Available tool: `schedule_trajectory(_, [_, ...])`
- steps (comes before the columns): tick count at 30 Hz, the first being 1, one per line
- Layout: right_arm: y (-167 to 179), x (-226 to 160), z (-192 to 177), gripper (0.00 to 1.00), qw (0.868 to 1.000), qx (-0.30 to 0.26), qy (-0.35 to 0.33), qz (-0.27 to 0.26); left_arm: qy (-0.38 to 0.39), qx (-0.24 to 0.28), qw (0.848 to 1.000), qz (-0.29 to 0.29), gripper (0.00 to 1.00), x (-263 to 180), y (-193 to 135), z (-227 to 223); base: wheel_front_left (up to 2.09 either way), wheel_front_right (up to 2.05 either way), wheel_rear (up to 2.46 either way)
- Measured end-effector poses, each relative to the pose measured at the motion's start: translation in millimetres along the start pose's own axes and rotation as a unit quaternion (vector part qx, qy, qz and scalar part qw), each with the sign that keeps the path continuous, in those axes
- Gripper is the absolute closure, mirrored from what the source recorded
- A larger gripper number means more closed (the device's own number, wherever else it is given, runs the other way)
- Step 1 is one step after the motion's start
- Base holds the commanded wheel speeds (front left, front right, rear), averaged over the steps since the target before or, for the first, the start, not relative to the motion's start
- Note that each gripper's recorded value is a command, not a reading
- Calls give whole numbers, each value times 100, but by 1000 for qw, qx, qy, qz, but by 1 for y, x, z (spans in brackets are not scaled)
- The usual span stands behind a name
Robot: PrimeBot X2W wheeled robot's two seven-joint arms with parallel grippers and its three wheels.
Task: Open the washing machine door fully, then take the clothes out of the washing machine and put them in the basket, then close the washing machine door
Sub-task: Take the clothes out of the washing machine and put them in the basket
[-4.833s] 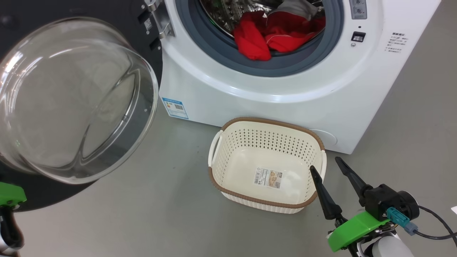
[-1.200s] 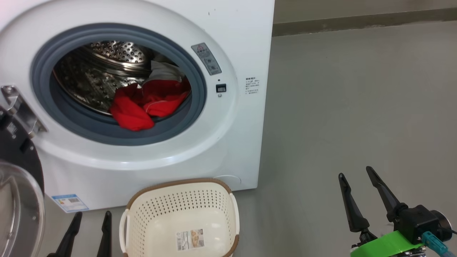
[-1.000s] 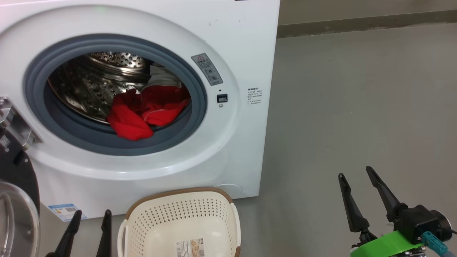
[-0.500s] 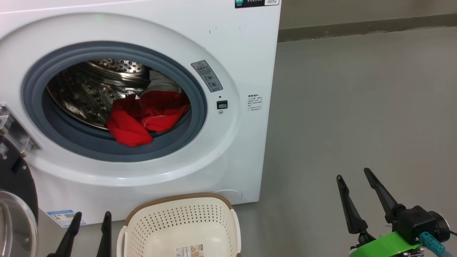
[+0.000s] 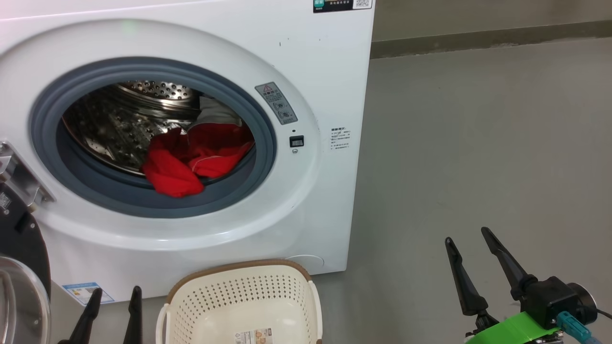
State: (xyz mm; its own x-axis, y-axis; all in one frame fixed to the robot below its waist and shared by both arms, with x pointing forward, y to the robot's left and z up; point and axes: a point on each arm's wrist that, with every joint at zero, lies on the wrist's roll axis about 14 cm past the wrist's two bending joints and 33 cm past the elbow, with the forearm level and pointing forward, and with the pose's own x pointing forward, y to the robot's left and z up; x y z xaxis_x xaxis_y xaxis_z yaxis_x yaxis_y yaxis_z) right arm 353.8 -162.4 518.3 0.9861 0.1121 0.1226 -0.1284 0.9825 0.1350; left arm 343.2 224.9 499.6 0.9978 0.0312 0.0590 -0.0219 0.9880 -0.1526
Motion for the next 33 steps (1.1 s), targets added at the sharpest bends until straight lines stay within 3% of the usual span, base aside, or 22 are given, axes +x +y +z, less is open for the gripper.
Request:
schedule_trajectory(12, [2, 4, -12, 0, 1000, 2, 18, 6, -3, 1, 1000, 17, 0, 19, 8, 1, 0, 0, 0])
schedule_trajectory(33, [5, 65, -47, 0, 999, 10, 47, 22, 25, -1, 999, 34, 0, 125, 3, -29, 0, 0, 0])
